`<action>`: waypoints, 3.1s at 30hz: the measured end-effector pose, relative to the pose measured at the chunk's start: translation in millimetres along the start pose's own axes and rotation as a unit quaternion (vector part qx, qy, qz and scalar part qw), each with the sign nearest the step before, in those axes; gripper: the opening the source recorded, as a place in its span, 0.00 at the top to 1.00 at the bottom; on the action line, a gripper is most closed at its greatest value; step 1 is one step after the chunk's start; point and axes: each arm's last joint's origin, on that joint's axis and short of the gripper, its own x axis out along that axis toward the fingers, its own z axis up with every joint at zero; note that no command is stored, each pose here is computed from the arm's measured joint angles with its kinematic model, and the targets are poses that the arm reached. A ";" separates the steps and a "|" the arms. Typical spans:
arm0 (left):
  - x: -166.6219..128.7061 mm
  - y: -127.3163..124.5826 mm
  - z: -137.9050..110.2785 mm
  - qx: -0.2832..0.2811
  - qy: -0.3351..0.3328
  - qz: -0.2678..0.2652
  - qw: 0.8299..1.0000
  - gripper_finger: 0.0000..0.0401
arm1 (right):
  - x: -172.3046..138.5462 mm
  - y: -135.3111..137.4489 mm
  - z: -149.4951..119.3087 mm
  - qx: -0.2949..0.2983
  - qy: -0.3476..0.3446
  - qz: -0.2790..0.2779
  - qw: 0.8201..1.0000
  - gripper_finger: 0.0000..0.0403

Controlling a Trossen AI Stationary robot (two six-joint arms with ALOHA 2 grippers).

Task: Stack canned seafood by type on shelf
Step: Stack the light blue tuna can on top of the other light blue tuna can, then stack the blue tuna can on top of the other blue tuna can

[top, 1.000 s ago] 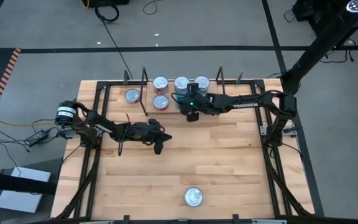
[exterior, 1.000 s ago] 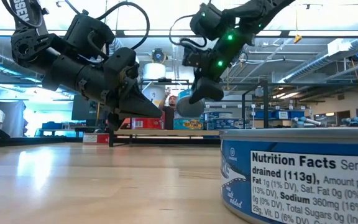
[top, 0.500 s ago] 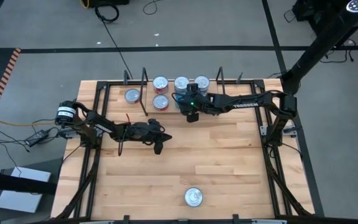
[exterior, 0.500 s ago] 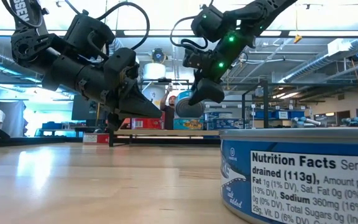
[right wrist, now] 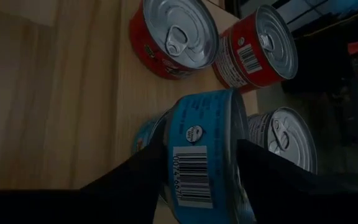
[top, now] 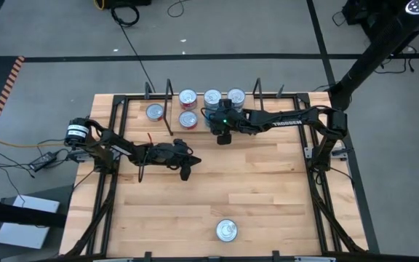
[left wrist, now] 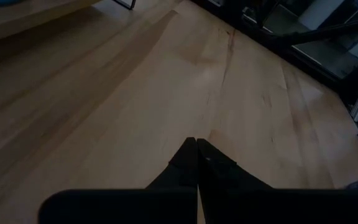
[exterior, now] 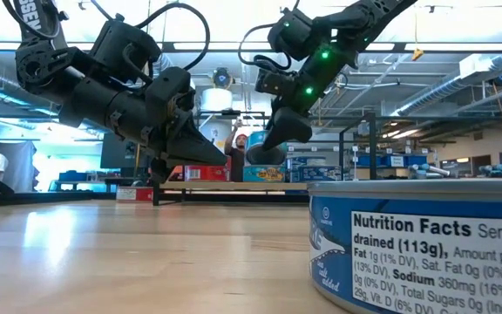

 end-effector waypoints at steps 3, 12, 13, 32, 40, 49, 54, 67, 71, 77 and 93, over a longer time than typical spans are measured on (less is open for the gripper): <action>0.0 0.0 0.0 0.000 0.000 0.000 1.000 1.00 | 0.0 0.0 0.1 0.010 0.000 0.000 1.000 0.44; 0.0 0.0 -0.1 0.000 0.000 0.000 1.000 1.00 | 0.4 -1.0 -0.5 0.016 0.000 -0.001 1.000 0.37; 0.0 0.0 -0.1 0.000 0.000 0.000 1.000 1.00 | 0.7 -1.9 -1.0 0.024 0.001 -0.002 1.000 0.37; 0.0 0.0 -0.2 0.000 0.001 0.000 1.000 1.00 | 3.6 -8.1 -4.2 0.089 -0.015 0.030 0.995 0.38; 0.0 0.1 -0.1 0.000 0.001 0.000 1.000 1.00 | -5.3 -12.2 10.4 0.097 -0.020 0.026 0.995 0.47; 0.0 0.5 0.1 0.013 -0.003 0.008 1.000 0.99 | -41.8 -11.0 60.3 0.157 -0.069 0.064 0.983 0.83; 0.0 0.5 0.2 0.013 -0.004 0.008 1.000 0.99 | -58.3 8.5 79.0 0.166 -0.106 0.131 0.972 0.97; 0.0 -0.9 -0.6 0.053 0.009 -0.015 0.998 0.99 | -103.3 89.1 95.9 0.242 -0.055 0.362 0.898 0.99; -0.2 -3.0 -1.8 0.083 0.027 -0.055 0.995 0.99 | -127.3 121.6 101.8 0.261 -0.037 0.398 0.879 0.99; -1.4 -7.9 -4.7 0.133 0.062 -0.147 0.978 0.99 | -158.7 166.9 101.1 0.326 0.018 0.440 0.837 0.99; -0.9 -7.1 -2.5 0.157 0.039 -0.120 0.980 0.99 | -177.7 248.5 39.2 0.428 0.207 0.411 0.778 0.84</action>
